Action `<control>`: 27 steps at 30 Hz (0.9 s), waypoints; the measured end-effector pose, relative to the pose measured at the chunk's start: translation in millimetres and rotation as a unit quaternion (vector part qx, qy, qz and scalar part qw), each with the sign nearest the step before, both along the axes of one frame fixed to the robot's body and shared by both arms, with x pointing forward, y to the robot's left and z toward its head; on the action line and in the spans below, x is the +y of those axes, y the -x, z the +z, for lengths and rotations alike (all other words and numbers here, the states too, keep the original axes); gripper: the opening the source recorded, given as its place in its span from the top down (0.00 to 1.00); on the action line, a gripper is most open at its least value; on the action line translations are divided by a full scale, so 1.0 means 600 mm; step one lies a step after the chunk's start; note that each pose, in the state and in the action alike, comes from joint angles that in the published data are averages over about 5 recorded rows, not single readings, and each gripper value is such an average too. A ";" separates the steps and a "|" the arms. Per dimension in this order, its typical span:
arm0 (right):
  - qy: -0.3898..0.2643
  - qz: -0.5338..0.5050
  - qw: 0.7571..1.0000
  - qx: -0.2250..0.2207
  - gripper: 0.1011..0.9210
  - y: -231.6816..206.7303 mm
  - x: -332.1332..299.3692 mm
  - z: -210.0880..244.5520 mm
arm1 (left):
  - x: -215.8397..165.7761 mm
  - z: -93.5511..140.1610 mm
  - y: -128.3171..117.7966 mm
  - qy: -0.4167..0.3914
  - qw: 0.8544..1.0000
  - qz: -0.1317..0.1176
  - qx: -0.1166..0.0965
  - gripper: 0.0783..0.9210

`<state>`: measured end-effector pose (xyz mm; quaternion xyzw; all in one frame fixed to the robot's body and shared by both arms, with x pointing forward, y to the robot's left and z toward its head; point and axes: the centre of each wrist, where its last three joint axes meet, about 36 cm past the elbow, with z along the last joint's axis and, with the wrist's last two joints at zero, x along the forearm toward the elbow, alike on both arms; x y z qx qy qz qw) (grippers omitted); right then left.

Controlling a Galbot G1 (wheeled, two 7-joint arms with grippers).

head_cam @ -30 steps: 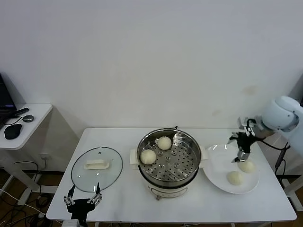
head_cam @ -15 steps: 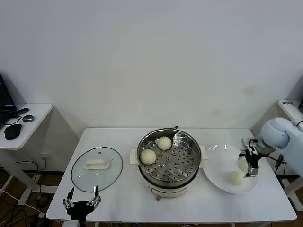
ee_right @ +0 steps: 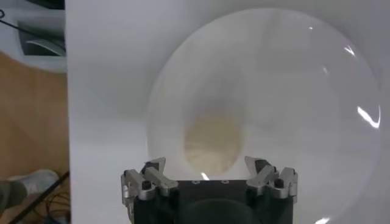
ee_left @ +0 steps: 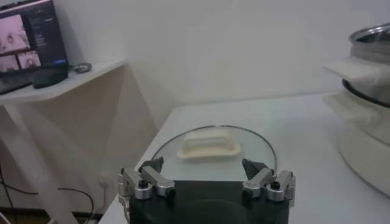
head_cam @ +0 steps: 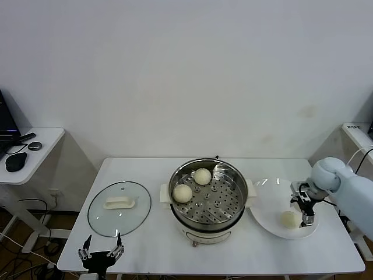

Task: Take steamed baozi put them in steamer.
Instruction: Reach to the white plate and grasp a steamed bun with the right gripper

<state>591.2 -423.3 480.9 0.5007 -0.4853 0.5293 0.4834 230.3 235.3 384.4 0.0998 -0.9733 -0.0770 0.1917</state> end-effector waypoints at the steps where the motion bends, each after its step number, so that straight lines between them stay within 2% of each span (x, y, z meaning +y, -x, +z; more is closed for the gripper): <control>1: 0.000 0.002 1.000 0.000 0.12 -0.002 0.001 -0.004 | 0.000 -0.001 0.000 0.000 1.000 0.000 0.000 0.12; 20: 0.006 0.014 1.000 0.014 0.12 -0.009 0.012 -0.050 | 0.002 -0.011 -0.004 -0.001 1.000 0.000 0.006 0.12; 23: 0.005 0.015 1.000 0.013 0.17 -0.010 0.013 -0.053 | 0.002 -0.011 -0.004 -0.001 1.000 0.000 0.006 0.12; 27: 0.004 0.013 1.000 0.010 0.30 -0.010 0.011 -0.054 | 0.002 -0.012 -0.005 -0.001 1.000 0.000 0.006 0.12</control>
